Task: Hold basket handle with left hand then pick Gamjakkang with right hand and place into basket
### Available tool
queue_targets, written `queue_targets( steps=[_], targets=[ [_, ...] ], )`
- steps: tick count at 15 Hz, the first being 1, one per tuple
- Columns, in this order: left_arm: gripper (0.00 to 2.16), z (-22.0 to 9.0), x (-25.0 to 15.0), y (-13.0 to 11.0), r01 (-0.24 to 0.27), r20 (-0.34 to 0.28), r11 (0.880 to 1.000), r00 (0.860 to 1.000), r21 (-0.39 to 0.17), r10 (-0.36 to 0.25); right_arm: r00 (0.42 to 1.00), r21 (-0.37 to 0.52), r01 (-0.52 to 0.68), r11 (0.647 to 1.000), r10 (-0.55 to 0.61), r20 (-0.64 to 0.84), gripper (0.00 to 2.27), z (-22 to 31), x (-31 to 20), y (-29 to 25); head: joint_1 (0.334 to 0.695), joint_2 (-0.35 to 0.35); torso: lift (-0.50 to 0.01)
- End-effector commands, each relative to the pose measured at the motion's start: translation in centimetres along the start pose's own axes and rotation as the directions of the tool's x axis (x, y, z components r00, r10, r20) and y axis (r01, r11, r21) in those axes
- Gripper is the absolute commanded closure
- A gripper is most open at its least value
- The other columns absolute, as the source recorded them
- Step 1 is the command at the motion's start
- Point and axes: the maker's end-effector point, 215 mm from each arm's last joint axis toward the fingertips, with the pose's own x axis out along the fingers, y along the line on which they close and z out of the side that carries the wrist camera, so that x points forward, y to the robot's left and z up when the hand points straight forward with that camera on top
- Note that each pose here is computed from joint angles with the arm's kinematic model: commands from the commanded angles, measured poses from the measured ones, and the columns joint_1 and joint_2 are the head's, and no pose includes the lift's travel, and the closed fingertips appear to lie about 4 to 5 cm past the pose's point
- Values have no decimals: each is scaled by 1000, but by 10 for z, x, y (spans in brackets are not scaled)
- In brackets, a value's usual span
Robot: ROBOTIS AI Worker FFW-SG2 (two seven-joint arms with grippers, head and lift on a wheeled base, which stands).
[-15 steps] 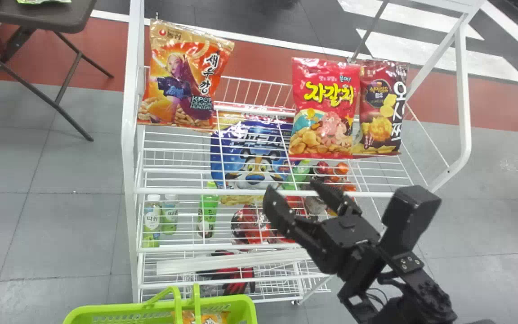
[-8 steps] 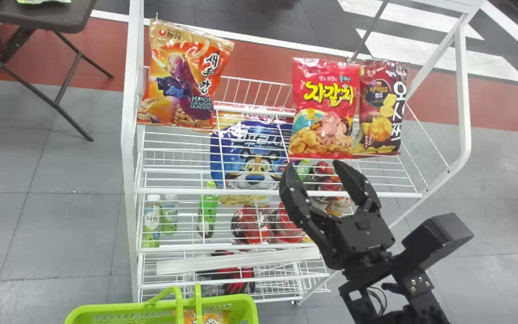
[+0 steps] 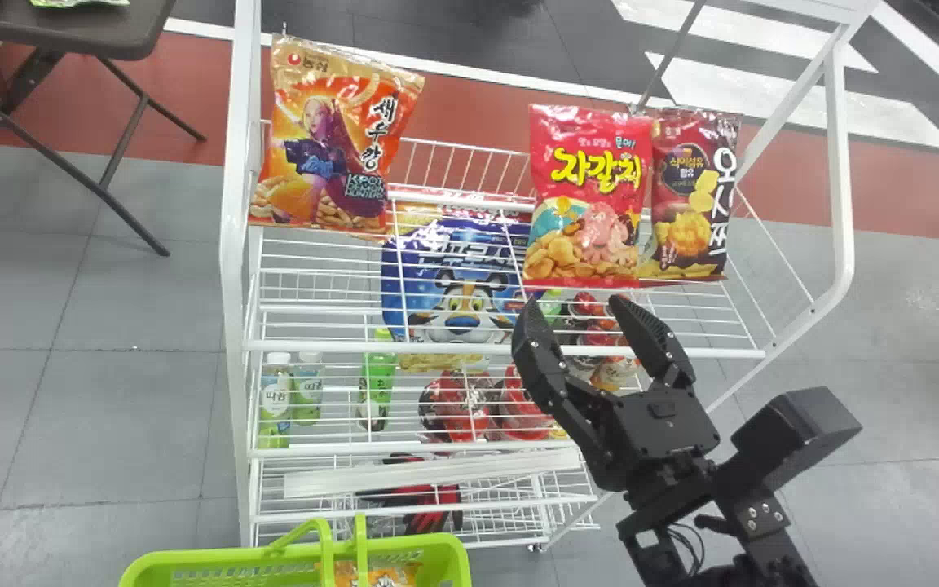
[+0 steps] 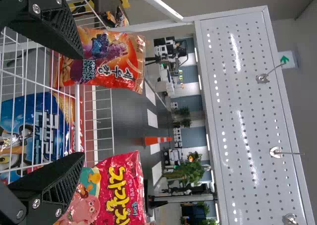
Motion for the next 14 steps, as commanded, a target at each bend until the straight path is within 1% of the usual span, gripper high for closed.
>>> queue_targets(
  steps=[1,14],
  targets=[
    [2138,0,0,0,0,-1,1000,1000,0,0,1000,1,1,1000,-1,3,127,1,0,0,695,-350,-19],
    [2138,0,-1,2,-2,1,1000,1000,-1,2,1000,3,15,1000,-15,-1,127,3,0,-3,695,-350,-19]
  ],
)
